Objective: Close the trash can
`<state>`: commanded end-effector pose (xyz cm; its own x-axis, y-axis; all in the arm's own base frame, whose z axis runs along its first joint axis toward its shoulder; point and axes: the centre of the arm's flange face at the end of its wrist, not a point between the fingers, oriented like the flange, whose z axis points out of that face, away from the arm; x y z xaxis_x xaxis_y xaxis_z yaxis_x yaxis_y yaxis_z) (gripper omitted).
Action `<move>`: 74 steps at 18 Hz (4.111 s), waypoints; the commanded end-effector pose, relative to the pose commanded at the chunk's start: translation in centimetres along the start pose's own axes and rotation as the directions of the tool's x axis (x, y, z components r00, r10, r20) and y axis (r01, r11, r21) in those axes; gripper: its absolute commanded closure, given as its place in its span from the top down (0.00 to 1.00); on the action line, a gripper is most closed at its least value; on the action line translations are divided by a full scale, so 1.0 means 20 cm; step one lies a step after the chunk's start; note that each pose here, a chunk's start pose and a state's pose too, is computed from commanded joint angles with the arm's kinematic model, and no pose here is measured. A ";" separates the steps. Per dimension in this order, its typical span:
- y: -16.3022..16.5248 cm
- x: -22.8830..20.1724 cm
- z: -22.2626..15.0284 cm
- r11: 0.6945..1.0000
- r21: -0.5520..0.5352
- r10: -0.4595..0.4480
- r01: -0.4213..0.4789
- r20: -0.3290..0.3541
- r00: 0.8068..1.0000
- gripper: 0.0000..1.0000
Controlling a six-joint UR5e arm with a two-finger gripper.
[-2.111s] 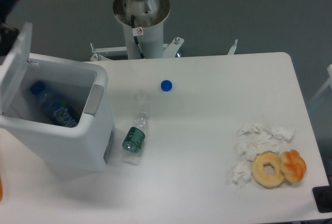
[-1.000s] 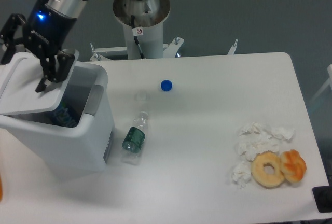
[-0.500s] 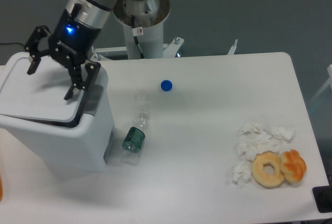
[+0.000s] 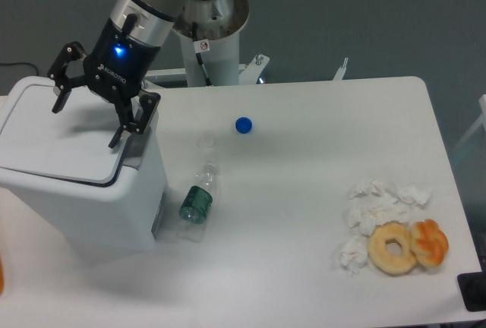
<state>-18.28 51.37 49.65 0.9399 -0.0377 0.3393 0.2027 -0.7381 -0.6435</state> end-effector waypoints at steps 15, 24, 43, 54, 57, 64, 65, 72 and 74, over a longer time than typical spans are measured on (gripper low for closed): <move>0.03 -0.02 0.04 1.000 -0.018 -0.011 0.011 -0.004 1.000 1.00; 0.04 -0.02 0.05 1.000 -0.022 -0.006 0.005 -0.005 1.000 1.00; 0.03 -0.03 0.04 1.000 -0.016 -0.013 0.013 -0.006 1.000 1.00; 0.02 -0.03 0.03 1.000 -0.009 -0.008 0.008 -0.006 1.000 1.00; 0.02 -0.02 0.03 1.000 -0.014 -0.003 0.003 -0.006 1.000 1.00; 0.04 -0.03 0.05 1.000 -0.021 0.004 -0.004 -0.004 1.000 1.00; 0.04 -0.03 0.05 1.000 -0.021 0.010 -0.010 -0.004 1.000 1.00; 0.04 -0.03 0.06 1.000 -0.023 0.010 -0.010 -0.006 1.000 1.00; 0.04 -0.04 0.05 1.000 -0.023 0.009 -0.009 -0.005 1.000 1.00</move>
<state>-18.48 51.53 48.13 0.9404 -0.0472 0.3368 0.1881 -0.7528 -0.6308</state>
